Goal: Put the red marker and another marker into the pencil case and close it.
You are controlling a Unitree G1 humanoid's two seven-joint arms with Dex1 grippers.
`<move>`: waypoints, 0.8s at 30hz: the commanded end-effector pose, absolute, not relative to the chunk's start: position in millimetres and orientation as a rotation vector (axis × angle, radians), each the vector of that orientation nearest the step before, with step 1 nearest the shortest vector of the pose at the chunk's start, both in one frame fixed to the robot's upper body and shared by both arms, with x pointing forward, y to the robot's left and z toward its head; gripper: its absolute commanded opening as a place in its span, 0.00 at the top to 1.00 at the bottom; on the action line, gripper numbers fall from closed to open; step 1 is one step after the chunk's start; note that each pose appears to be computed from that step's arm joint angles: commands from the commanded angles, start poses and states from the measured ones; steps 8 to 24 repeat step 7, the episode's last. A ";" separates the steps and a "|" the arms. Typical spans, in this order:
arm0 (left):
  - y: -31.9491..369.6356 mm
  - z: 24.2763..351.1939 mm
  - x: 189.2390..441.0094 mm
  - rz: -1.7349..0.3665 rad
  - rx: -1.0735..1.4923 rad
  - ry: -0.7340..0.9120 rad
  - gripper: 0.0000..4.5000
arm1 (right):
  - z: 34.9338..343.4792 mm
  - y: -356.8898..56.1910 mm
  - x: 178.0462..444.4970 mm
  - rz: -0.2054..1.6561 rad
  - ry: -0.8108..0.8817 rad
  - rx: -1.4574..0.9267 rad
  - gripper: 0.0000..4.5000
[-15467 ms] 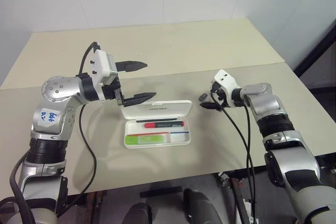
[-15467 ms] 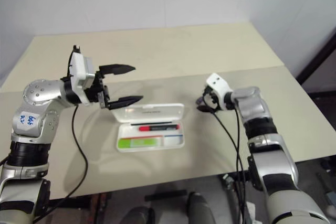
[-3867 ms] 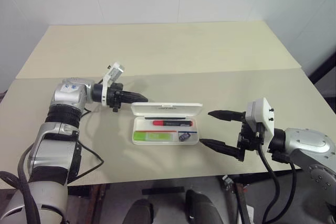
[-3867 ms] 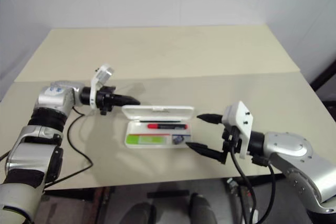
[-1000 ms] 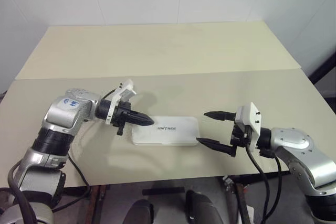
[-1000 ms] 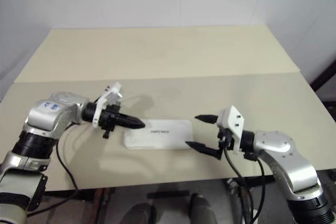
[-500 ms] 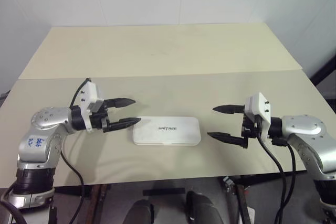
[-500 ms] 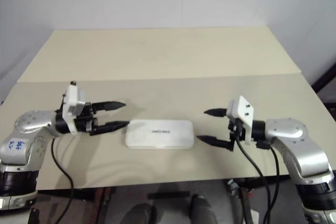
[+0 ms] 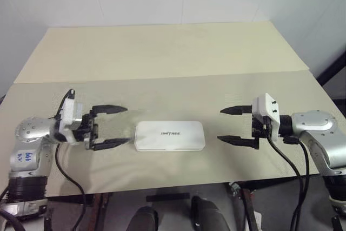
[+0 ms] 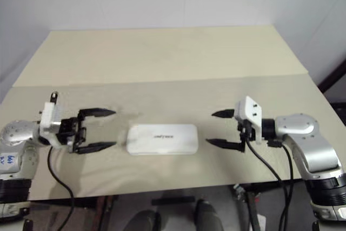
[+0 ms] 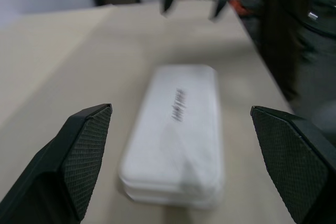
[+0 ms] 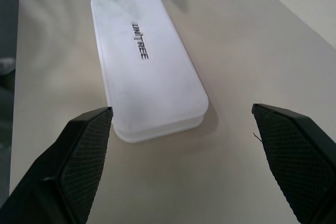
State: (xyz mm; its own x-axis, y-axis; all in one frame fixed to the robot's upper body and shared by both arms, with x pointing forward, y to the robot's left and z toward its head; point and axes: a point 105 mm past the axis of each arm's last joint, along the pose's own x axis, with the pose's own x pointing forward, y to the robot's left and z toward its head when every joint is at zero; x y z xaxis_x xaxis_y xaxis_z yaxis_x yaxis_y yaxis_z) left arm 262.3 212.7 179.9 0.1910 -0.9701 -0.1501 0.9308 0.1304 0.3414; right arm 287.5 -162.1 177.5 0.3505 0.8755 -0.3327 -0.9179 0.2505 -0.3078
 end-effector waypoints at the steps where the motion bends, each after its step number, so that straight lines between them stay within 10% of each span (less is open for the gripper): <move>1: 237.7 184.7 250.0 -1.410 0.476 -0.079 0.00 | 191.3 -172.0 292.5 1.187 0.059 -0.548 0.00; 24: 234.2 191.6 258.1 -1.363 0.478 -0.118 0.00 | 198.9 -165.7 299.1 1.171 0.011 -0.539 0.00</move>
